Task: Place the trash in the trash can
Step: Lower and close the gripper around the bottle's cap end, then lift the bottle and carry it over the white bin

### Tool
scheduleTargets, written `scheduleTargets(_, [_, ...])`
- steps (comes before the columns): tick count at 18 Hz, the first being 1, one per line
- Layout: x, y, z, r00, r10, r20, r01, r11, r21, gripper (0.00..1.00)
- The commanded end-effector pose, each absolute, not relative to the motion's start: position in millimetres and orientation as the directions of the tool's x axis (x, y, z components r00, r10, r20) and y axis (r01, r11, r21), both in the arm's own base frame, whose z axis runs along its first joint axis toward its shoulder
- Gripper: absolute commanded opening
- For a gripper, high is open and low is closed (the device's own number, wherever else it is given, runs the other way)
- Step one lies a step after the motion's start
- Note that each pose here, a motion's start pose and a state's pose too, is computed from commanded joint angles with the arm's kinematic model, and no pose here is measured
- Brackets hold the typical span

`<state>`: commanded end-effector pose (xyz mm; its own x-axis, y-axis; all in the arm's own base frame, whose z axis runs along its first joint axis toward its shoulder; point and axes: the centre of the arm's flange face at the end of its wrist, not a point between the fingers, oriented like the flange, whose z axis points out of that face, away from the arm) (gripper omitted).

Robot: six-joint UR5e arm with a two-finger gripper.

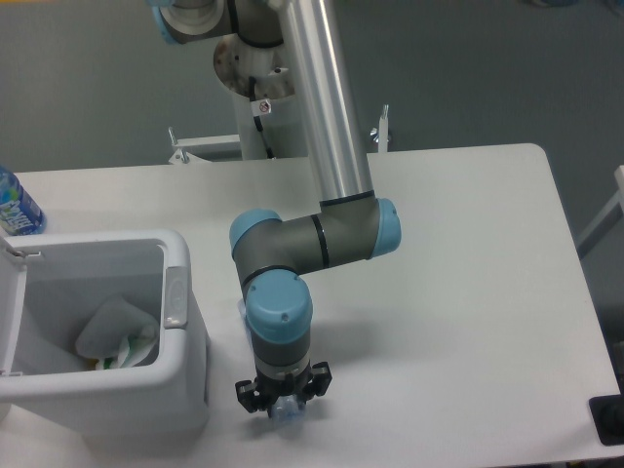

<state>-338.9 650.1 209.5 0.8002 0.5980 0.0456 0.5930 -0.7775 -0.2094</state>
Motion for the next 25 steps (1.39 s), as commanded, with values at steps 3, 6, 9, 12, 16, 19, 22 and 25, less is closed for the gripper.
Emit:
scheduleTargets(3, [-366.2, 643.4, 261.4, 0.795, 0.606, 0.036, 0.588, -0.754, -0.292, 0.54])
scheduleTargets(6, [-415.0, 625.2, 373.0, 0.761, 0.648, 0.034, 0.585, -0.664, -0.466, 0.55])
scheduleTargets(9, [-454.5, 611.1, 450.7, 0.731, 0.673, 0.110, 0.591, -0.545, -0.595, 0.55])
scheduleTargets(12, [-469.0, 598.7, 501.1, 0.686, 0.711, 0.152, 0.588, -0.420, -0.692, 0.55])
scheduleTargets(16, [-445.9, 586.6, 548.2, 0.669, 0.717, 0.196, 0.578, -0.337, -0.743, 0.56])
scheduleTargets(19, [-418.1, 585.6, 579.4, 0.696, 0.684, 0.219, 0.557, -0.321, -0.766, 0.56])
scheduleTargets(22, [-383.4, 602.9, 588.1, 0.727, 0.648, 0.226, 0.540, -0.337, -0.772, 0.56])
scheduleTargets(25, [-337.2, 628.3, 581.6, 0.764, 0.601, 0.235, 0.530, -0.376, -0.760, 0.56])
